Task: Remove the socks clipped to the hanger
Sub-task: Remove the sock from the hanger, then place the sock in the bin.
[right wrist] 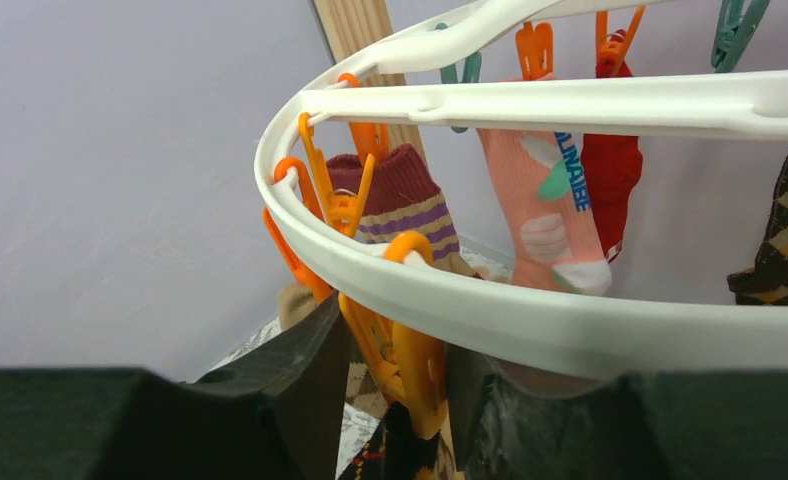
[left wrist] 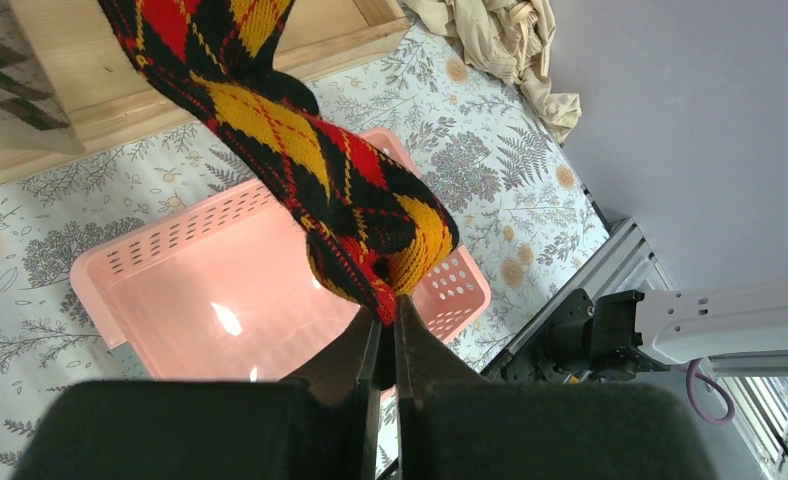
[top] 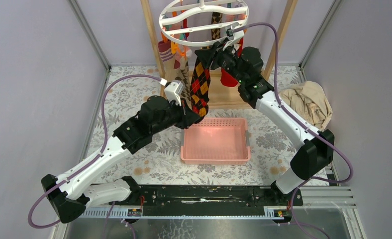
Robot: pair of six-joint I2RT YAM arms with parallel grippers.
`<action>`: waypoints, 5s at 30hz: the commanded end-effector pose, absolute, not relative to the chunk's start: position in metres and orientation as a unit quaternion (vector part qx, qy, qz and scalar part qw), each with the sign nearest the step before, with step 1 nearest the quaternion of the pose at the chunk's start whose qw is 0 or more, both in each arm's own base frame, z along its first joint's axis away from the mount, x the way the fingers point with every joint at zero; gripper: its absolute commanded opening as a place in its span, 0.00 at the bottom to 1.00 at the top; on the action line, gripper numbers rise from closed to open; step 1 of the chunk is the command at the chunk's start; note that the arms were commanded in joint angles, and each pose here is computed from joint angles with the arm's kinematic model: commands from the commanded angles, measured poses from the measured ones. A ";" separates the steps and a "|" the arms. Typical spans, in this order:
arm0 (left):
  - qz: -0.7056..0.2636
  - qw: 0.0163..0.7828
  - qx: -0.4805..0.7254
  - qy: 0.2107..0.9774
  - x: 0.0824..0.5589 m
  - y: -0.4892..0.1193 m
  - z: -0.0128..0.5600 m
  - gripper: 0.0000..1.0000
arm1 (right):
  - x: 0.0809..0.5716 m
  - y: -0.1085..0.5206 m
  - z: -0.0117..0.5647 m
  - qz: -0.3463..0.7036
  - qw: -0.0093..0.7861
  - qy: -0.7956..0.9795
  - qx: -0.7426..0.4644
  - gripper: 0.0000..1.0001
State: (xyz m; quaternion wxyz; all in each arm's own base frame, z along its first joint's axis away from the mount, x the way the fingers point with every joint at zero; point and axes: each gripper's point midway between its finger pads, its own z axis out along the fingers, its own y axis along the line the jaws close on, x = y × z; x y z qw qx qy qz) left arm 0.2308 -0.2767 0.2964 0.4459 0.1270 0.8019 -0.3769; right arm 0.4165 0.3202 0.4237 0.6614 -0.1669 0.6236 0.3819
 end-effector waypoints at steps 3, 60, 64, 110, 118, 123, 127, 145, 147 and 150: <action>-0.381 0.454 0.132 0.795 0.234 -0.276 0.301 0.10 | 0.399 0.307 0.472 0.393 0.708 0.569 -0.147 0.38; -0.390 0.440 0.131 0.798 0.235 -0.283 0.295 0.10 | 0.401 0.278 0.484 0.309 0.729 0.599 -0.116 0.15; -0.392 0.439 0.131 0.798 0.234 -0.283 0.296 0.10 | 0.400 0.278 0.481 0.309 0.728 0.601 -0.116 0.12; -0.337 0.315 0.072 0.884 0.221 -0.274 0.145 0.45 | 0.325 0.221 0.297 0.269 0.589 0.758 -0.081 0.81; -0.337 0.322 0.078 0.881 0.219 -0.271 0.153 0.60 | 0.324 0.229 0.280 0.278 0.568 0.769 -0.091 0.81; -0.337 0.355 0.075 0.869 0.218 -0.261 0.176 0.72 | 0.332 0.237 0.265 0.278 0.550 0.782 -0.089 0.81; -0.341 0.376 0.076 0.858 0.215 -0.252 0.194 0.78 | 0.336 0.249 0.262 0.296 0.533 0.787 -0.093 0.81; -0.295 0.444 0.050 0.844 0.224 -0.220 0.231 0.99 | 0.347 0.244 0.272 0.275 0.544 0.789 -0.075 0.81; -0.292 0.452 0.044 0.842 0.224 -0.216 0.232 0.98 | 0.346 0.244 0.276 0.278 0.545 0.788 -0.074 0.81; -0.278 0.451 0.038 0.847 0.225 -0.211 0.228 0.98 | 0.344 0.245 0.276 0.286 0.549 0.782 -0.073 0.82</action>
